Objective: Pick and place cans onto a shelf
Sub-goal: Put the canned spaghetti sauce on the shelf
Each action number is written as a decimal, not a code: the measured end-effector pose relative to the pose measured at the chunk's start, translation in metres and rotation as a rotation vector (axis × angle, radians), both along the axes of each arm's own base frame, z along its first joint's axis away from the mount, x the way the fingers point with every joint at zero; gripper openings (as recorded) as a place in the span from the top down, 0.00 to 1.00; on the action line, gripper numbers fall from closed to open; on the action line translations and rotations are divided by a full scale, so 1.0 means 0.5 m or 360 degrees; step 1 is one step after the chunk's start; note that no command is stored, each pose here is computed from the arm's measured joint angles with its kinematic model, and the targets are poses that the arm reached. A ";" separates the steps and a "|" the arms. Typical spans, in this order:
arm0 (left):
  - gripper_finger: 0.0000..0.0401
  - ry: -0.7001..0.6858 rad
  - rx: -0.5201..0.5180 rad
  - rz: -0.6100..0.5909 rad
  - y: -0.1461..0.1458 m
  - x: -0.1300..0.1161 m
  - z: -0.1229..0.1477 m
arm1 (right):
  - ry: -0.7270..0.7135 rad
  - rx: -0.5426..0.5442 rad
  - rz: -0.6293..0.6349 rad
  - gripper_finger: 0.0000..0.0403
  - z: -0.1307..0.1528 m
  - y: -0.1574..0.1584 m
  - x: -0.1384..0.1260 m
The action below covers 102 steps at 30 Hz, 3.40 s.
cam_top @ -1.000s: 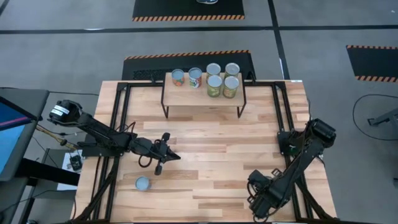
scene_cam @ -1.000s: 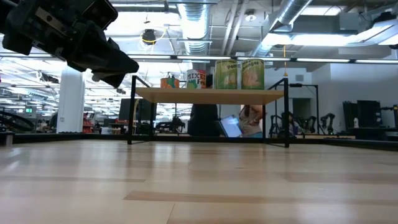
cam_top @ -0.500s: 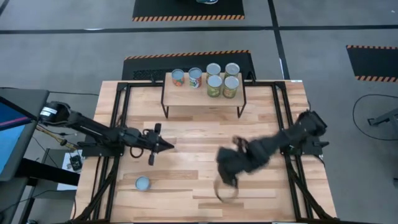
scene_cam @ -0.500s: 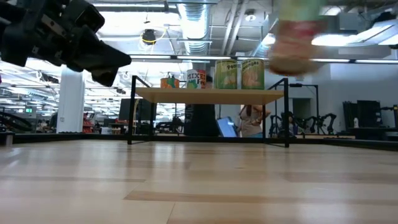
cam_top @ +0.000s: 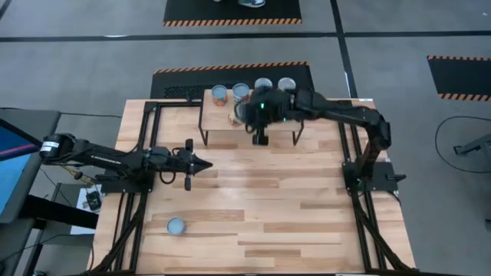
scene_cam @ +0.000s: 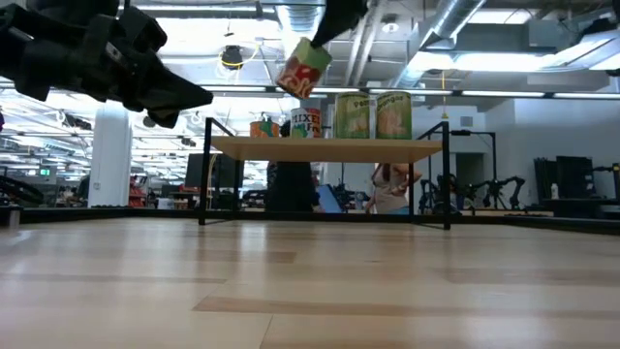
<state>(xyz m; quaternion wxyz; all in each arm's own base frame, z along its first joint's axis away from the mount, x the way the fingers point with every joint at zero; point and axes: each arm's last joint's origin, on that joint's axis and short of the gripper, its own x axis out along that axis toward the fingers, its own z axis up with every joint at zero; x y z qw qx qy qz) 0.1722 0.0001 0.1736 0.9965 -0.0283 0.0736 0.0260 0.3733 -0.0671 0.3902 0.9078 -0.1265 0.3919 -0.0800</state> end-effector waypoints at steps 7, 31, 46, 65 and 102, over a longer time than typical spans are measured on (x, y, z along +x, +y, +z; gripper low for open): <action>1.00 -0.0001 -0.0010 0.0067 0.023 -0.001 0.000 | -0.0013 -0.0101 0.0088 0.99 0.007 -0.067 -0.011; 1.00 -0.0072 -0.0023 0.0140 0.066 -0.005 0.009 | 0.0493 -0.0024 0.0215 0.99 -0.053 -0.158 0.052; 1.00 -0.0060 -0.0030 0.0148 0.067 -0.006 0.007 | 0.0507 -0.0005 0.0251 0.90 -0.053 -0.148 0.053; 1.00 -0.0034 -0.0035 0.0147 0.067 -0.006 0.004 | 0.0422 -0.0054 0.0257 0.74 -0.047 -0.142 0.065; 1.00 -0.0016 -0.0001 0.0143 0.067 -0.002 0.010 | -0.0070 0.0008 -0.0004 0.99 -0.199 -0.027 -0.006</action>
